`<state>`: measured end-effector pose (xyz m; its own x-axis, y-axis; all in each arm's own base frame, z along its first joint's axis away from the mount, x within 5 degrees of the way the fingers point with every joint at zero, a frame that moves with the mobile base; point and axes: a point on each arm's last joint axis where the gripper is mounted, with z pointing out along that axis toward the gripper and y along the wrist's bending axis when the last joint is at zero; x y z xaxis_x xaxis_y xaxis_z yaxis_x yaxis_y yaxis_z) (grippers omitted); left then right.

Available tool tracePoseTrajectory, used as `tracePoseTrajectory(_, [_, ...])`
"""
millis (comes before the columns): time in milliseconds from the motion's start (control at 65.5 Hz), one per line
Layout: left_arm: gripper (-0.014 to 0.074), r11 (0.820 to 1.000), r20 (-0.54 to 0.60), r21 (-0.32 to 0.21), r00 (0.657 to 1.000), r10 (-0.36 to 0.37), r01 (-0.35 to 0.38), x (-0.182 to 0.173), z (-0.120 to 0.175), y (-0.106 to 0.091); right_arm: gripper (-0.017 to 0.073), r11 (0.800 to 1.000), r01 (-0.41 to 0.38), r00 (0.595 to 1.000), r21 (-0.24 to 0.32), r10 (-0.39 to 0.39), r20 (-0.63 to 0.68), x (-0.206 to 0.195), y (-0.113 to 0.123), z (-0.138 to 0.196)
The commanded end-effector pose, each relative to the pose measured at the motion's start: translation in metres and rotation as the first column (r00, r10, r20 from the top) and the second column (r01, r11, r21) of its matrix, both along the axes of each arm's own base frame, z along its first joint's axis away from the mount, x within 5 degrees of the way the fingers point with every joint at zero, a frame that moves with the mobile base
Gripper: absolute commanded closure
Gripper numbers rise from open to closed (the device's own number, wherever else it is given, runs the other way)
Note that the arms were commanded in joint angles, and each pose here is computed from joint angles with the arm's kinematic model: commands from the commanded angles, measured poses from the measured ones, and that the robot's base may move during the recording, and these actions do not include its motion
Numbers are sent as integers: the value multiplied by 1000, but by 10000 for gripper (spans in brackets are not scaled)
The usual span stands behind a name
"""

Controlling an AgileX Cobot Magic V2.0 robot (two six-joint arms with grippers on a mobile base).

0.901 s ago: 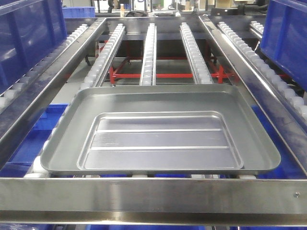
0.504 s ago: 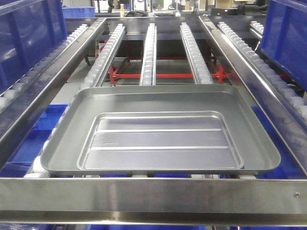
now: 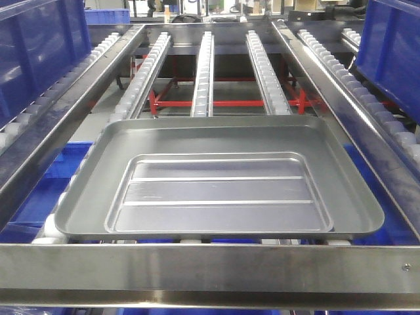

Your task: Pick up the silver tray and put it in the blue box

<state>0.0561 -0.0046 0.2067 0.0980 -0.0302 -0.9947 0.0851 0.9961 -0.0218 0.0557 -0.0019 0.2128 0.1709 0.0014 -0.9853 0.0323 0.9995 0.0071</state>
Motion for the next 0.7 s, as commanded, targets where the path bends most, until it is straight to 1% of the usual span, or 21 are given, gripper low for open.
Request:
tracePoseTrajectory(0, [666, 1000, 153, -20, 988, 11, -8, -7, 32, 1, 510, 1000, -17, 986, 21, 13, 164, -9, 1, 34])
tracePoseTrajectory(61, [666, 1000, 148, -17, 989, -2, 5, -12, 55, 1, 510, 1000, -22, 990, 22, 19, 138, -15, 1, 56])
tracePoseTrajectory(107, [666, 1000, 100, -13, 995, -15, 17, -14, 72, 0, 510, 999, -25, 997, 24, 23, 79, -16, 1, 71])
tracePoseTrajectory(168, [666, 999, -15, 0, 999, -35, 35, -14, 94, -2, 510, 999, -22, 999, 29, 23, -40, -14, 1, 88])
tracePoseTrajectory(244, [666, 998, -177, -2, 982, -63, 63, -7, 116, -5, 510, 999, -18, 980, 34, 24, -199, -4, 1, 103])
tracePoseTrajectory(275, [666, 997, -253, -2, 965, -72, 74, 0, 122, -7, 510, 999, -16, 964, 36, 25, -265, 2, 1, 108])
tracePoseTrajectory(321, [666, 996, -374, -7, 923, -88, 92, 10, 128, -9, 510, 999, -13, 931, 37, 25, -365, 13, 1, 113])
tracePoseTrajectory(367, [666, 994, -476, -20, 873, -103, 106, 23, 130, -12, 510, 999, -8, 878, 40, 27, -477, 25, 1, 114])
tracePoseTrajectory(382, [666, 993, -513, -32, 851, -113, 113, 29, 131, -14, 510, 999, -7, 859, 41, 27, -511, 30, 1, 115])
tracePoseTrajectory(428, [666, 989, -574, -83, 805, -150, 125, 43, 130, -18, 510, 999, -4, 797, 51, 34, -603, 42, 1, 113])
tracePoseTrajectory(473, [666, 980, -618, -152, 762, -195, 128, 59, 127, -24, 510, 998, -3, 752, 69, 48, -658, 54, 2, 111])
tracePoseTrajectory(504, [666, 974, -634, -189, 741, -218, 125, 66, 123, -26, 510, 997, -1, 725, 77, 54, -687, 62, 2, 108])
tracePoseTrajectory(535, [666, 966, -669, -231, 703, -243, 115, 78, 117, -30, 510, 996, 2, 688, 88, 62, -723, 72, 3, 101])
tracePoseTrajectory(580, [666, 955, -696, -279, 665, -272, 99, 90, 110, -33, 510, 996, 7, 643, 89, 64, -763, 80, 3, 94])
tracePoseTrajectory(611, [666, 949, -709, -305, 645, -285, 84, 98, 105, -35, 510, 995, 12, 616, 99, 71, -784, 86, 3, 89])
tracePoseTrajectory(641, [666, 946, -712, -316, 642, -285, 70, 105, 102, -35, 510, 994, 15, 601, 112, 80, -795, 89, 4, 86])
tracePoseTrajectory(687, [666, 944, -727, -326, 627, -280, 43, 119, 95, -36, 510, 989, 23, 568, 148, 109, -815, 98, 6, 80])
